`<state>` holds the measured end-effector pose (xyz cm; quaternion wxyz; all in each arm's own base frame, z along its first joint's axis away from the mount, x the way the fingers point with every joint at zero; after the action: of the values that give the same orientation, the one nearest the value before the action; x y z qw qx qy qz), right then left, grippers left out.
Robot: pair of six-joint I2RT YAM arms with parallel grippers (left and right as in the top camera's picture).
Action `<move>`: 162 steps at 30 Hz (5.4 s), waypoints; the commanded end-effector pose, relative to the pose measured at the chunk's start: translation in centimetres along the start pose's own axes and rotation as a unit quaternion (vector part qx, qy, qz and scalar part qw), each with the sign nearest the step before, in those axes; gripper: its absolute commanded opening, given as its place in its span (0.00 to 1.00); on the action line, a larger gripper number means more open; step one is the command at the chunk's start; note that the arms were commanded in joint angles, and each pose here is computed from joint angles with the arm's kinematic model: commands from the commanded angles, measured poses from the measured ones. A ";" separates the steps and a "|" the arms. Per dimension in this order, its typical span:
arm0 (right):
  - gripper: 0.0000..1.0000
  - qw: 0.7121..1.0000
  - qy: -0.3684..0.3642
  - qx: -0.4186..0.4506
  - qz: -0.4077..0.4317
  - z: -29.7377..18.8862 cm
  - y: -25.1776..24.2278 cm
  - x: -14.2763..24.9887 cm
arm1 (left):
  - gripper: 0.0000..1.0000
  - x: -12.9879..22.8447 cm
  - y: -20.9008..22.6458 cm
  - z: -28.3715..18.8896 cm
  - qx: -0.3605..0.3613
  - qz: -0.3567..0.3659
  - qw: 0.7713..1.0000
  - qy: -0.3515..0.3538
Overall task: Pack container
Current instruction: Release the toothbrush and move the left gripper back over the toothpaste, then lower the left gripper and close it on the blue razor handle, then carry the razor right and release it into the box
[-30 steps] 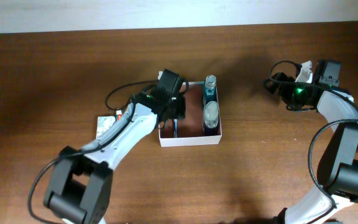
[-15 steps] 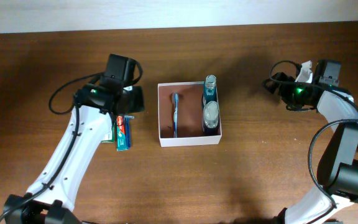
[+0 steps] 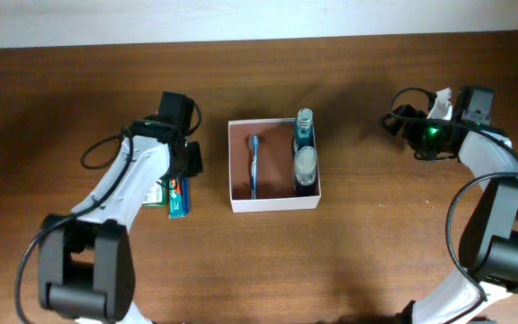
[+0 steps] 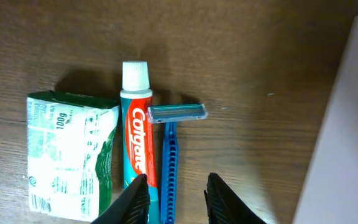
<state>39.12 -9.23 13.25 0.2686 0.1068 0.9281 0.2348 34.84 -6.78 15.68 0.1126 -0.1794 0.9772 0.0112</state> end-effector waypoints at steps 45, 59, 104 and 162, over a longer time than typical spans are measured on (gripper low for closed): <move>0.98 1.000 0.000 0.003 -0.003 0.1 -0.1 0.0 | 0.21 1.0 -0.5 4.2 0.001 0.056 0.998 0.032; 0.98 1.000 0.000 0.003 -0.003 0.1 -0.1 0.0 | 0.18 1.5 -0.5 7.7 -0.016 0.063 0.996 0.063; 0.98 1.000 0.000 0.003 -0.003 0.1 -0.1 0.0 | 0.32 1.4 0.1 4.4 -0.016 0.038 0.998 0.041; 0.98 1.000 0.000 0.003 -0.003 0.1 -0.1 0.0 | 0.06 4.0 -13.7 -7.4 0.216 0.072 0.968 -0.106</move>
<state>39.12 -9.23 13.25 0.2687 0.1066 0.9281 0.2348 33.61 -21.25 23.75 0.2533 -0.0606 0.9460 -0.1928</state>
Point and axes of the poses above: each gripper's point midway between its finger pads, its own z axis out along the fingers, its own y axis along the line the jaws close on, x = y × z, the point moved 10 cm from there along -z, back along the fingers, and after that the axes turned 13 degrees about -z, right-handed, at the moved point
